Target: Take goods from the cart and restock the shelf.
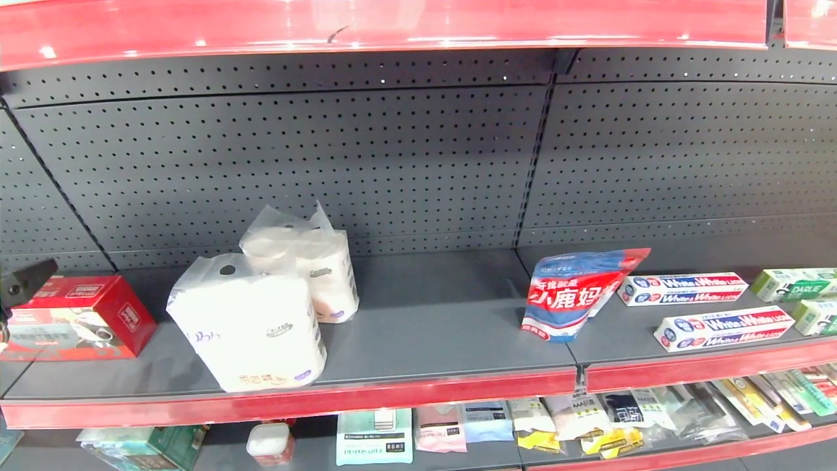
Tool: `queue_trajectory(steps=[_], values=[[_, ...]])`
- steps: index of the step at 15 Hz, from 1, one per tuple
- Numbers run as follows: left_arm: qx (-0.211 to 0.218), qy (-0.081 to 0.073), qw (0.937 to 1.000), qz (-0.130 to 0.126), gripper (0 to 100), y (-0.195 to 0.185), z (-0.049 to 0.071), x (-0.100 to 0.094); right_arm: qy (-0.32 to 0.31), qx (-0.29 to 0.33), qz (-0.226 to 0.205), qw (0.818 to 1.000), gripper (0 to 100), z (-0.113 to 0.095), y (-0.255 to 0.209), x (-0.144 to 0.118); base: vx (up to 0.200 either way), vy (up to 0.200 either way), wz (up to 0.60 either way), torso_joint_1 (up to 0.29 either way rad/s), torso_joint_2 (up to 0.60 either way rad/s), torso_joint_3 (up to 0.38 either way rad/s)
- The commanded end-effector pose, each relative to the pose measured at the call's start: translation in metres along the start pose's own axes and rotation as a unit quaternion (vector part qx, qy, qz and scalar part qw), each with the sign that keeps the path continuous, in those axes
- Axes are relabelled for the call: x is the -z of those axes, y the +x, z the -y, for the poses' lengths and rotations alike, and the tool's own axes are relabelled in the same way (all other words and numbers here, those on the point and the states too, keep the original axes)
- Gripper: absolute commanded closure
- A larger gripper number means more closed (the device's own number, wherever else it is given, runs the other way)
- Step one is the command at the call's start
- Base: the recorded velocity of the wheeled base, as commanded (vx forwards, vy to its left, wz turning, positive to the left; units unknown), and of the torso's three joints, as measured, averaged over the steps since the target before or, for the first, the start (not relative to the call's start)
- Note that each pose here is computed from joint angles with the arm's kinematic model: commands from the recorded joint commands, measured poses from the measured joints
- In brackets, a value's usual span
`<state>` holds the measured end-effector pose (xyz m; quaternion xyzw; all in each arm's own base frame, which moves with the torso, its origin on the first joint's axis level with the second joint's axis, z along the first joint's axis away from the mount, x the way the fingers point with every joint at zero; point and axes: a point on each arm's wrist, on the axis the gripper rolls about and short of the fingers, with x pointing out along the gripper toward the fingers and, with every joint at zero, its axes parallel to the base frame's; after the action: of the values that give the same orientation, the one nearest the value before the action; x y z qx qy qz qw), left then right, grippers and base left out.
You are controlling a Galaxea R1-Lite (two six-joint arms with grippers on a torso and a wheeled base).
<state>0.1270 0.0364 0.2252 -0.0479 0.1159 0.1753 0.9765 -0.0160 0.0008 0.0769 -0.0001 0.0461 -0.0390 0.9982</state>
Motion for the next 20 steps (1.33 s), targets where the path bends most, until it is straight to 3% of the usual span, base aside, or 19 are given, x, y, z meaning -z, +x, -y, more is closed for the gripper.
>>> queue_trajectory(steps=[1, 3, 4, 5, 8, 13, 15, 17, 20], values=[[0.001, 0.002, 0.9999, -0.01, 0, -0.009, -0.001, 0.005, 0.0, 0.0, -0.002, 1.0, 0, 0.0, 0.0, 0.0, 0.0, 0.0, 0.0, 0.0, 0.0, 0.0], [0.0, 0.006, 0.999, -0.045, 0, -0.009, -0.002, 0.012, 0.0, 0.0, -0.002, 1.0, 0, 0.0, 0.0, 0.0, 0.0, 0.0, 0.0, 0.0, 0.0, 0.0], [-0.003, 0.009, 0.9965, -0.084, 0, -0.007, -0.002, 0.02, 0.0, 0.0, -0.002, 1.0, 0, 0.0, 0.0, 0.0, 0.0, 0.0, 0.0, 0.0, 0.0, 0.0], [-0.008, 0.011, 0.9946, -0.102, 0, -0.005, -0.003, 0.023, 0.0, 0.0, -0.002, 1.0, 0, 0.0, 0.0, 0.0, 0.0, 0.0, 0.0, 0.0, 0.0, 0.0], [-0.054, 0.046, 0.9853, -0.156, 0, 0.025, -0.018, 0.031, 0.0, 0.0, -0.002, 1.0, 0, 0.0, 0.0, 0.0, 0.0, 0.0, 0.0, 0.0, 0.0, 0.0], [-0.032, 0.05, 0.9762, -0.209, 0, 0.068, -0.02, 0.044, 0.0, 0.0, -0.002, 1.0, 0, 0.0, 0.0, 0.0, 0.0, 0.0, 0.0, 0.0, 0.0, 0.0], [0.002, 0.05, 0.9751, -0.216, 0, 0.079, -0.016, 0.047, 0.0, 0.0, -0.002, 1.0, 0, 0.0, 0.0, 0.0, 0.0, 0.0, 0.0, 0.0, 0.0, 0.0], [0.008, 0.066, 0.972, -0.226, 0, 0.093, -0.017, 0.053, 0.0, 0.0, -0.002, 1.0, 0, 0.0, 0.0, 0.0, 0.0, 0.0, 0.0, 0.0, 0.0, 0.0], [0.024, 0.071, 0.9728, -0.219, 0, 0.106, -0.013, 0.056, 0.0, 0.0, -0.002, 1.0, 0, 0.0, 0.0, 0.0, 0.0, 0.0, 0.0, 0.0, 0.0, 0.0]])
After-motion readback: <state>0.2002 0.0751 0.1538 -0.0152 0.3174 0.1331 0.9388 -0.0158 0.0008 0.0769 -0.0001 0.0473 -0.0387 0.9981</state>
